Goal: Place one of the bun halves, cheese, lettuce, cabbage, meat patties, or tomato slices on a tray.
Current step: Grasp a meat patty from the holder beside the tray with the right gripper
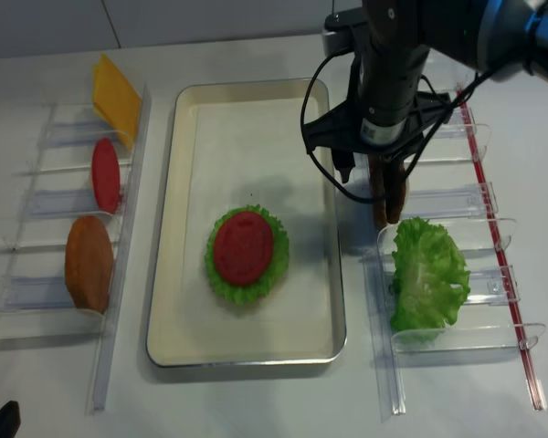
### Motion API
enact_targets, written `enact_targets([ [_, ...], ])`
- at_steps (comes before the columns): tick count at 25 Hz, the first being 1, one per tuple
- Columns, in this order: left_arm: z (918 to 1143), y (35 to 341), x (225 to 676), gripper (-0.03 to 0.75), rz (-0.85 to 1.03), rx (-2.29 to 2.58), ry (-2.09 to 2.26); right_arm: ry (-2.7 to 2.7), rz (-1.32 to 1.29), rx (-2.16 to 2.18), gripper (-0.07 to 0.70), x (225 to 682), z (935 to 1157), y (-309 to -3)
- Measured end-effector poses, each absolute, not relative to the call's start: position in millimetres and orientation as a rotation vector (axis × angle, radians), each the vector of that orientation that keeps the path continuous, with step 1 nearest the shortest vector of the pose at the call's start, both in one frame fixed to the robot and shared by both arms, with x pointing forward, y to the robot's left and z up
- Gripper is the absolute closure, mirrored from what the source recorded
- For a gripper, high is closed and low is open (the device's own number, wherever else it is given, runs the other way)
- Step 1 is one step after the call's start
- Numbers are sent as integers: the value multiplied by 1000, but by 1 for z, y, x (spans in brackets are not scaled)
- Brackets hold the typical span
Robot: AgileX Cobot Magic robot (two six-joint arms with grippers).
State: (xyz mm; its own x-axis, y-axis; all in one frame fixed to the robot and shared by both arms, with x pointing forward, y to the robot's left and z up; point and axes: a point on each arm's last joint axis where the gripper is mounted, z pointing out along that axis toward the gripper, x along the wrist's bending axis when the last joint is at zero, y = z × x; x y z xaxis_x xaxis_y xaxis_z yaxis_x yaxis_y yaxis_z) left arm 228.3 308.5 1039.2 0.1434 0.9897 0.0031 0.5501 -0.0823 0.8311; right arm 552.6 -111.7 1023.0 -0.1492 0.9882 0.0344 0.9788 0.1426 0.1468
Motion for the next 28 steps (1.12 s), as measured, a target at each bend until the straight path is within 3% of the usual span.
enact_targets([
  [7,1039,309,228,413,799,1724,1490,2330,157,2008,185,555,1013,-110],
  [19,1039,309,228,413,799,1724,1490,2325,67,1978,478,557,1006,-114],
  [28,1039,309,228,413,799,1724,1490,2320,40,1971,486,554,1011,-117],
])
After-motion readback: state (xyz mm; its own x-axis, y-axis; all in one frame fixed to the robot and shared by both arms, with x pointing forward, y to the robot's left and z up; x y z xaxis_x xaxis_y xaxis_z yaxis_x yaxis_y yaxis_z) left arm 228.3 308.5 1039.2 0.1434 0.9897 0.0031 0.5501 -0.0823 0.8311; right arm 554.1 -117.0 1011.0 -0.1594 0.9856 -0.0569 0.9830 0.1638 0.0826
